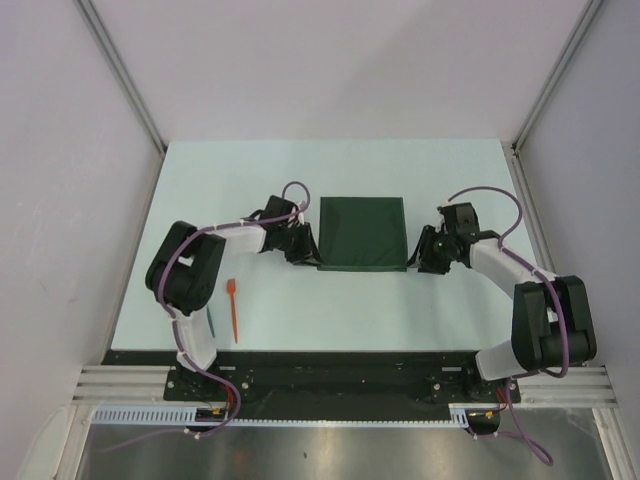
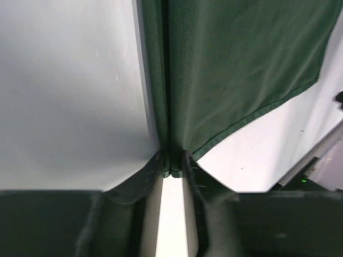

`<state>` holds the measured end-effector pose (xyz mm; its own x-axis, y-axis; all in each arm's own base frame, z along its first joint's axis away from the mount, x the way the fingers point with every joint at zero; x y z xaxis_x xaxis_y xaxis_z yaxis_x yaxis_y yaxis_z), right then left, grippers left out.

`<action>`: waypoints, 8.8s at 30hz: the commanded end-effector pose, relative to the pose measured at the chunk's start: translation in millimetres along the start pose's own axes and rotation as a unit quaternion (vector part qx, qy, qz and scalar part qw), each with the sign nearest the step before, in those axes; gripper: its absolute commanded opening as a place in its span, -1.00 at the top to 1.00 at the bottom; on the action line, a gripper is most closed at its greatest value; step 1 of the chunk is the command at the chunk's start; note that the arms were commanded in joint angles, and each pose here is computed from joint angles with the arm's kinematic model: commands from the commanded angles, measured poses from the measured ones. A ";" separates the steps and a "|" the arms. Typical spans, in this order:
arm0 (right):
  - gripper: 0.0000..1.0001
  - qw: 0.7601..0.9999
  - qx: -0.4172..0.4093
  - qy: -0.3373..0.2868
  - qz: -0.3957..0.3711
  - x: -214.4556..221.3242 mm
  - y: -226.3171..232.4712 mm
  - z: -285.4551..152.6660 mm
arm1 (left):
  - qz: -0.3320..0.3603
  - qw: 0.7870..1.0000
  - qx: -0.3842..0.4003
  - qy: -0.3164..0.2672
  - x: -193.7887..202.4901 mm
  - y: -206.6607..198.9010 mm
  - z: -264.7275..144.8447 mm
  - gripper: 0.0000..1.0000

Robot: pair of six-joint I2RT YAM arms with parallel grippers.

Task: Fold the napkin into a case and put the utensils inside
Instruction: Fold the top corner of the square-folded napkin at the center of the board.

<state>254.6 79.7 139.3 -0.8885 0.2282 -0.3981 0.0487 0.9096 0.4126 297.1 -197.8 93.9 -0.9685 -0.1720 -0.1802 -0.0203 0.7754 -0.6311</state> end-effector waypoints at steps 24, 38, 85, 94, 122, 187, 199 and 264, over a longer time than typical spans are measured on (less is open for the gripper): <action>0.21 1.000 -0.005 0.009 -0.004 43.9 23.3 6.9 | -0.095 0.992 0.080 0.005 119.6 20.8 -34.4 1.00; 0.35 1.000 0.013 0.020 -0.007 46.2 20.2 20.4 | -0.092 0.993 0.076 0.019 126.3 22.7 -30.4 1.00; 1.00 0.990 -0.095 0.024 -0.098 -1.0 77.0 21.5 | -0.028 0.996 0.003 -0.090 96.4 -5.1 -103.8 -0.13; 1.00 0.972 -0.191 0.046 -0.129 -11.0 129.4 51.8 | -0.028 0.988 0.024 -0.148 60.9 -9.3 -111.4 -0.12; 1.00 0.942 -0.302 0.089 -0.115 -38.9 211.8 149.0 | -0.109 0.986 0.005 -0.127 75.5 32.9 -85.1 0.34; 0.35 0.959 -0.276 0.011 -0.059 -109.1 84.1 87.9 | -0.015 0.985 -0.107 -0.132 -63.6 -0.4 -25.1 0.22; 0.45 0.959 -0.277 0.020 -0.055 -107.0 82.5 99.8 | -0.020 0.985 -0.107 -0.133 -76.2 -5.2 -18.5 0.36; 0.59 0.955 -0.295 0.021 -0.029 -124.0 67.2 150.0 | 0.076 0.988 0.120 -0.066 66.6 -30.6 -43.0 0.92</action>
<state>428.7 159.7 84.6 -0.9152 0.1755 -0.3628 -0.2008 0.5819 0.7880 226.6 -200.8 127.6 -0.9156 -0.1517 -0.3723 0.1485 0.7331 -0.6637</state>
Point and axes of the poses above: each gripper's point midway between its finger pads, its own z axis out along the fingers, its own y axis along the line the jaws close on, x = y × z, the point moved 10 cm from there along -z, back along the fingers, and after that the axes turned 5 degrees about -z, right-handed, at the moved point
